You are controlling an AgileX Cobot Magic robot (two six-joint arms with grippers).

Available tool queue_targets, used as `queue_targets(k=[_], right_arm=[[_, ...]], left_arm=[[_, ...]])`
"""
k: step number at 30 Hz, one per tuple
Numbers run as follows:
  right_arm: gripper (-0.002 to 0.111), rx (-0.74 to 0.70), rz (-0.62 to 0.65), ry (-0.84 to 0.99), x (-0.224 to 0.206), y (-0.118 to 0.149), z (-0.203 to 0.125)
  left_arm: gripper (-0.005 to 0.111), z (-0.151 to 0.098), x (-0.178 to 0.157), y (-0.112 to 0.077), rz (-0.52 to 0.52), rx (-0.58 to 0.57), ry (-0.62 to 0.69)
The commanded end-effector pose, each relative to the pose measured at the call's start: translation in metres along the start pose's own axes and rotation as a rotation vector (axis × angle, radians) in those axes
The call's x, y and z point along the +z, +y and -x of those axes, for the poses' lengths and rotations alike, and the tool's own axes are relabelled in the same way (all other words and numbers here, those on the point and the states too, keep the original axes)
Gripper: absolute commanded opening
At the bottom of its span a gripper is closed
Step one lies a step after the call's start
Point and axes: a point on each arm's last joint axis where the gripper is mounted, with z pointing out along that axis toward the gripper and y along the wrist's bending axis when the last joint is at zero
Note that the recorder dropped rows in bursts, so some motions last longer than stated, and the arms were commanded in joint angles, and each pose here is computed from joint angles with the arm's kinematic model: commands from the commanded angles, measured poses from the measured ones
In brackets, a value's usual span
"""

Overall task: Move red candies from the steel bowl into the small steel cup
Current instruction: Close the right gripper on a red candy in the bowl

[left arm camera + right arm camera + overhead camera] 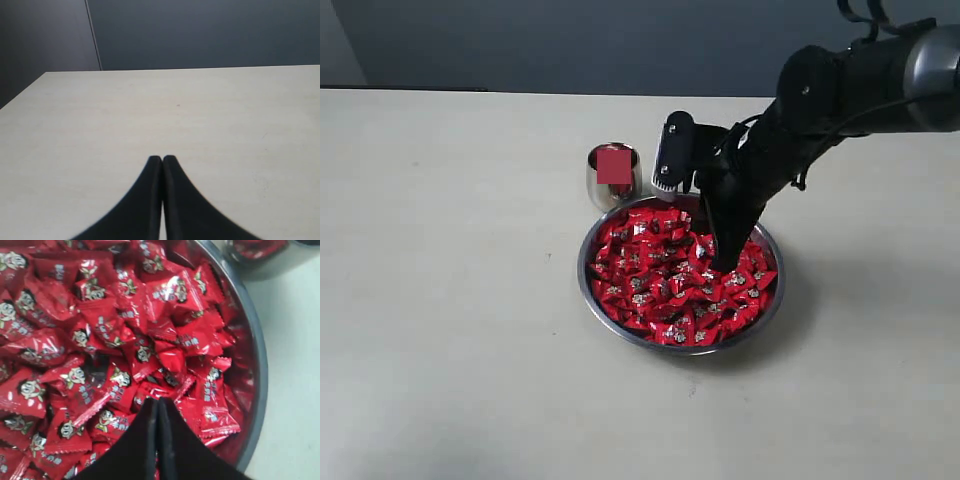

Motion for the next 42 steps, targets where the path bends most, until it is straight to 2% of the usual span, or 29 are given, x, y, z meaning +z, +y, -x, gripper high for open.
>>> queue_targets(k=[1,8,14,17,24,30,42], right_arm=[[-0.001,-0.023,0.033,-0.008,-0.004,-0.002,0.007],[-0.001,-0.056,0.143,0.045,-0.015,-0.024,0.026],[-0.001,-0.097,0.291,0.118,-0.003,-0.036,0.02],[-0.001,-0.144,0.316,0.123,0.002,-0.037,0.02],[-0.001,-0.095,0.177,0.074,0.005,-0.048,0.025],[-0.001,-0.164,0.107,0.13,0.006,-0.055,0.02],[-0.001,-0.208,0.141,0.149,0.019,-0.044,0.029]], left_arm=[[0.0,-0.001,0.0,0.0,-0.004,0.004,-0.003],[0.0,-0.001,0.0,0.0,-0.004,0.004,-0.003],[0.0,-0.001,0.0,0.0,-0.004,0.004,-0.003],[0.0,-0.001,0.0,0.0,-0.004,0.004,-0.003],[0.0,-0.001,0.0,0.0,-0.004,0.004,-0.003],[0.0,-0.001,0.0,0.0,-0.004,0.004,-0.003],[0.0,-0.001,0.0,0.0,-0.004,0.004,-0.003]])
